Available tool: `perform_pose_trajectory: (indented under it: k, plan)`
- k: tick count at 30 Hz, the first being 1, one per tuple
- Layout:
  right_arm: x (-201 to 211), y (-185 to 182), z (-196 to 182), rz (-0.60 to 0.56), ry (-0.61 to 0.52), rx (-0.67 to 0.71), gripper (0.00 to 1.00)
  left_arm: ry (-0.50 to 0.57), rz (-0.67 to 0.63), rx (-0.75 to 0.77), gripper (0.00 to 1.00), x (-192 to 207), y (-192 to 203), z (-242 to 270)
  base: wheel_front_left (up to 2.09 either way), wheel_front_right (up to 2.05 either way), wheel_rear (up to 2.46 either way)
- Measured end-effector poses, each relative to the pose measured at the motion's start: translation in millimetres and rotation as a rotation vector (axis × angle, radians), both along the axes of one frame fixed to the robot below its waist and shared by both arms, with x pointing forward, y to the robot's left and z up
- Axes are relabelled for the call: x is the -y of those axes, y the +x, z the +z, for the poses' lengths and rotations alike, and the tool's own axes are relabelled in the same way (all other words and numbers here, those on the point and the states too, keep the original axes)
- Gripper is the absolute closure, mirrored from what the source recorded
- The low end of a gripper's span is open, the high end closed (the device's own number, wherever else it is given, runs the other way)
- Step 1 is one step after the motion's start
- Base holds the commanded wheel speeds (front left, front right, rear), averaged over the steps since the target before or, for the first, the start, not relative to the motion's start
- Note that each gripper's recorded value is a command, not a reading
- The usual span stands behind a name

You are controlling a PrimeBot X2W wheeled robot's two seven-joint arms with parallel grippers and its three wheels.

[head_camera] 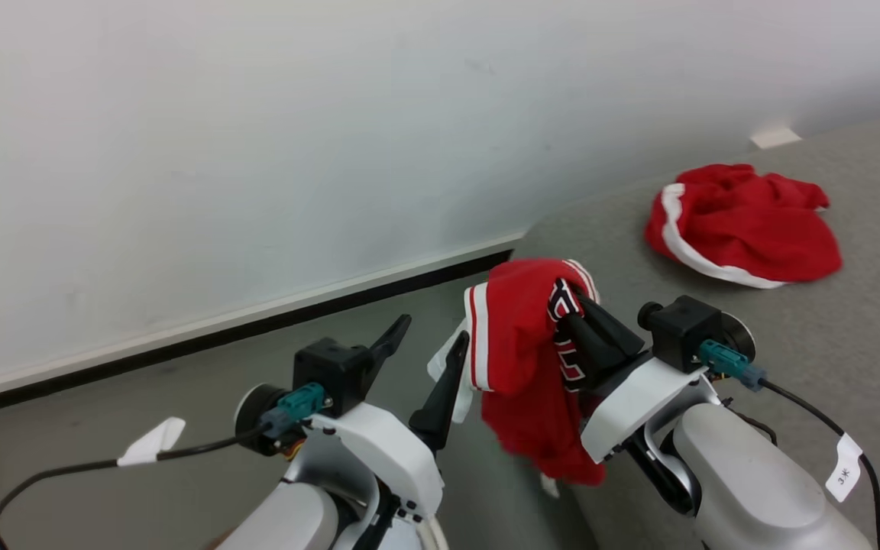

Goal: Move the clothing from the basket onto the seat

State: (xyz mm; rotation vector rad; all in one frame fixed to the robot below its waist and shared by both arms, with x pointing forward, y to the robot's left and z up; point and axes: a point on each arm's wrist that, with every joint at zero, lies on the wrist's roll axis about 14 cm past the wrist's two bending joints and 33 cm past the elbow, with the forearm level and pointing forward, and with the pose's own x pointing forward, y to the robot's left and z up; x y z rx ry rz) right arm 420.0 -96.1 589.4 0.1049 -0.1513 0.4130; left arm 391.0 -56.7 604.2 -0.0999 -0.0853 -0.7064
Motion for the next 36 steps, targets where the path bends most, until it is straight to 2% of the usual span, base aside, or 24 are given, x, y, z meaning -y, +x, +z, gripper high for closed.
perform_pose_trajectory:
  k: [18,26,31,36]
  plan:
    - [130,-41,3,-0.315,-0.022,0.022,1.00,-0.013,-0.298,-0.028,0.00,99,-29,-9,0.00,0.00,0.00]
    - [150,-43,-1,-0.361,-0.040,0.013,1.00,-0.021,-0.340,-0.053,0.00,113,-26,-16,0.00,0.00,0.00]
    - [185,-29,17,-0.423,-0.090,0.048,1.00,-0.021,-0.360,-0.034,0.00,122,-13,-12,0.00,0.00,0.00]
    - [220,11,54,-0.477,-0.161,0.125,1.00,-0.035,-0.367,-0.015,0.00,126,18,-12,0.00,0.00,0.00]
